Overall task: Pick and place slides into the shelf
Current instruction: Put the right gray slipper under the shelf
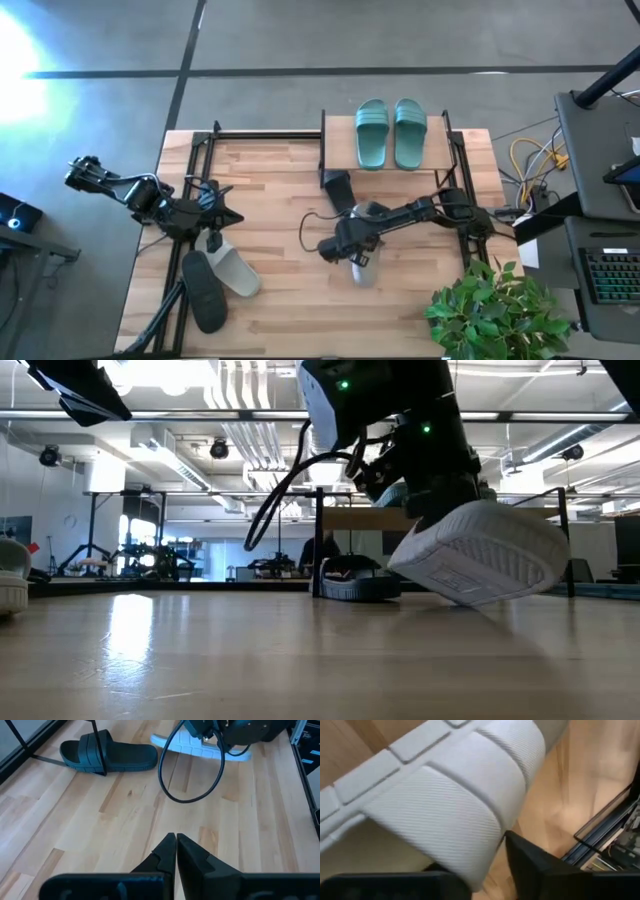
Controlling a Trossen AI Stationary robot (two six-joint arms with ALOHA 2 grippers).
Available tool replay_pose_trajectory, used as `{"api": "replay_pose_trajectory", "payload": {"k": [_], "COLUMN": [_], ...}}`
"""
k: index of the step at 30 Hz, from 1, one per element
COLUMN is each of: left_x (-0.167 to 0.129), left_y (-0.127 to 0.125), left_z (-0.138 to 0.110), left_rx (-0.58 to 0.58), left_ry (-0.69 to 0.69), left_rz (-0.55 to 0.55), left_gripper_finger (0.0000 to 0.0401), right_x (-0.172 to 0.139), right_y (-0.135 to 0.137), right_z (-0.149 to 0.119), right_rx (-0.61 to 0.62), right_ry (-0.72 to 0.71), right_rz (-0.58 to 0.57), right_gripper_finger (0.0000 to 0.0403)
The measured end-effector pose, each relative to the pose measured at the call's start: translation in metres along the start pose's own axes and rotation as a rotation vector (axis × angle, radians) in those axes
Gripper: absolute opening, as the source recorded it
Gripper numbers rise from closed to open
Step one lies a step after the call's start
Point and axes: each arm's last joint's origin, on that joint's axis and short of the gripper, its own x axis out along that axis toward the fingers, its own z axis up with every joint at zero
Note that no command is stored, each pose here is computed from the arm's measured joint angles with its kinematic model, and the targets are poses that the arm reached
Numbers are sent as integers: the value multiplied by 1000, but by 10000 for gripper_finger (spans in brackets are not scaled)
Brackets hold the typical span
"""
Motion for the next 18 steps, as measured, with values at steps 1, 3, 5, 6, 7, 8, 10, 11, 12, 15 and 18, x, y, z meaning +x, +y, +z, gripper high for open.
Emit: {"api": "replay_pose_trajectory", "payload": {"k": [1,3,5,6,7,8,10,11,12,15,18], "left_x": [0,0,0,0,0,0,0,0,0,0,0], "left_y": [0,0,0,0,0,0,0,0,0,0,0], "left_z": [0,0,0,0,0,0,0,0,0,0,0], "left_rx": [-1,-1,-1,-1,-1,-1,-1,-2,-2,-2,-2], "left_ry": [0,0,0,0,0,0,0,-1,-1,-2,-2], "left_rz": [0,0,-1,-1,-1,-1,-1,-1,-1,-2,-2], "left_gripper_finger": [0,0,0,0,0,0,0,0,0,0,0], "right_x": [-1,-5,-13,-18,-24,-30,-43,-50,-57,-76,-89], "right_y": [-1,-2,-4,-6,-8,-9,-15,-18,-23,-42,-66], "right_z": [0,1,0,0,-1,-4,-9,-13,-16,-29,-45], "right_rx": [-2,2,9,16,22,31,64,92,122,248,489], "right_ry": [1,-12,-29,-38,-52,-68,-100,-118,-134,-187,-259], "right_rz": [0,11,31,51,72,88,117,137,157,209,230], "right_gripper_finger": [108,141,169,181,190,199,210,213,215,215,211]}}
